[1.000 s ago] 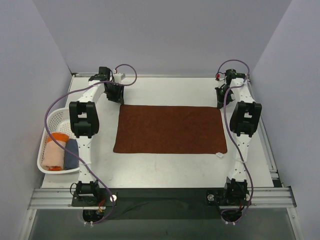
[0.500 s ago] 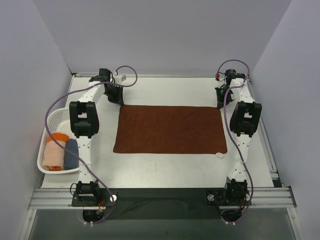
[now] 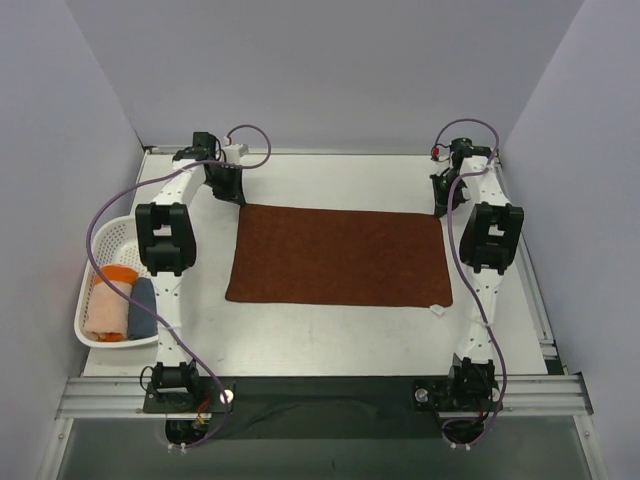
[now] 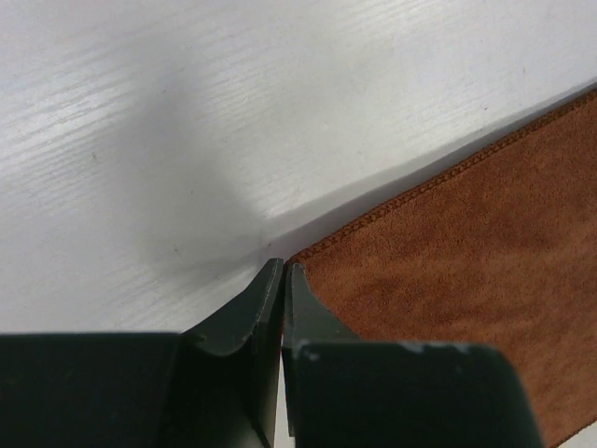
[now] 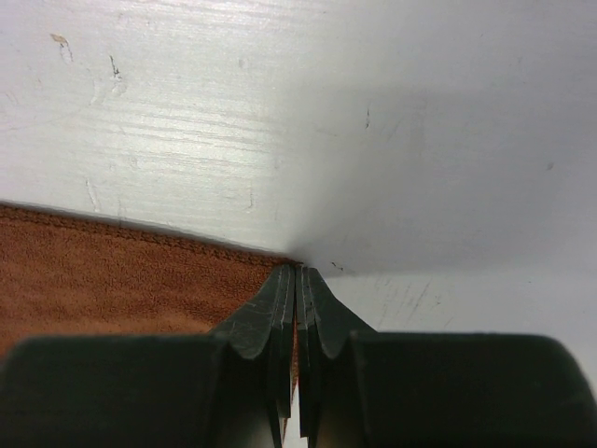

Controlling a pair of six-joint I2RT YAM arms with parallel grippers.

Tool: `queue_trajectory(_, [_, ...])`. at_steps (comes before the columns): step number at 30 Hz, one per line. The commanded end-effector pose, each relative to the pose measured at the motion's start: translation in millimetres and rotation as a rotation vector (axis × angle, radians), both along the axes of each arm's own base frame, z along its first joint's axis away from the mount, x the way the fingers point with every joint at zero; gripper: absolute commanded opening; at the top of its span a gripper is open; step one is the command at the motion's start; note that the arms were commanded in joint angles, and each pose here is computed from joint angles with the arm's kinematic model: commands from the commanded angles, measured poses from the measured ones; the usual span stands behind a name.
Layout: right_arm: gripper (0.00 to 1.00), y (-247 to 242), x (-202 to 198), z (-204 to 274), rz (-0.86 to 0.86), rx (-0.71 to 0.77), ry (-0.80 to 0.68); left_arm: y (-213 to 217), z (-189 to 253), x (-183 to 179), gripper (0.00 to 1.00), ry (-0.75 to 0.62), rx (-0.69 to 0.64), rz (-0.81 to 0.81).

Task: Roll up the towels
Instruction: Fold the towel

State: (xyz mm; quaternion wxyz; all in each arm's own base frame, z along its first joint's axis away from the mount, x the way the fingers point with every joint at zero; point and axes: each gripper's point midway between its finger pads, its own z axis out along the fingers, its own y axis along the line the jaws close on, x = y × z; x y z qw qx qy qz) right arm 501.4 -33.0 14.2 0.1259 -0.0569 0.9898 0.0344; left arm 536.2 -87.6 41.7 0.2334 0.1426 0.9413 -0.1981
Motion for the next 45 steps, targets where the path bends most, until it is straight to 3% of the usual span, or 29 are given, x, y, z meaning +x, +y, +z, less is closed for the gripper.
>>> queue_trajectory(1, [0.00, -3, -4, 49, 0.011, -0.002, -0.060, 0, 52, 1, 0.00, -0.091, -0.033, -0.039])
queue_trajectory(15, [0.00, 4, -46, 90, 0.062, 0.013, -0.055, 17, 86, -49, 0.00, -0.091, -0.051, -0.132])
queue_trajectory(26, [0.00, -4, -120, 66, 0.106, 0.022, 0.108, 41, 50, -133, 0.00, 0.058, -0.028, -0.195])
queue_trajectory(32, [0.00, 2, -150, 36, 0.123, 0.051, 0.211, 24, 10, -175, 0.00, 0.180, -0.055, -0.239])
queue_trajectory(39, [0.00, 10, -166, 6, 0.131, 0.048, 0.287, 18, -15, -180, 0.00, 0.197, -0.013, -0.231])
queue_trajectory(45, [0.00, 2, -156, 14, 0.123, 0.016, 0.254, 19, -12, -170, 0.00, 0.174, -0.007, -0.205])
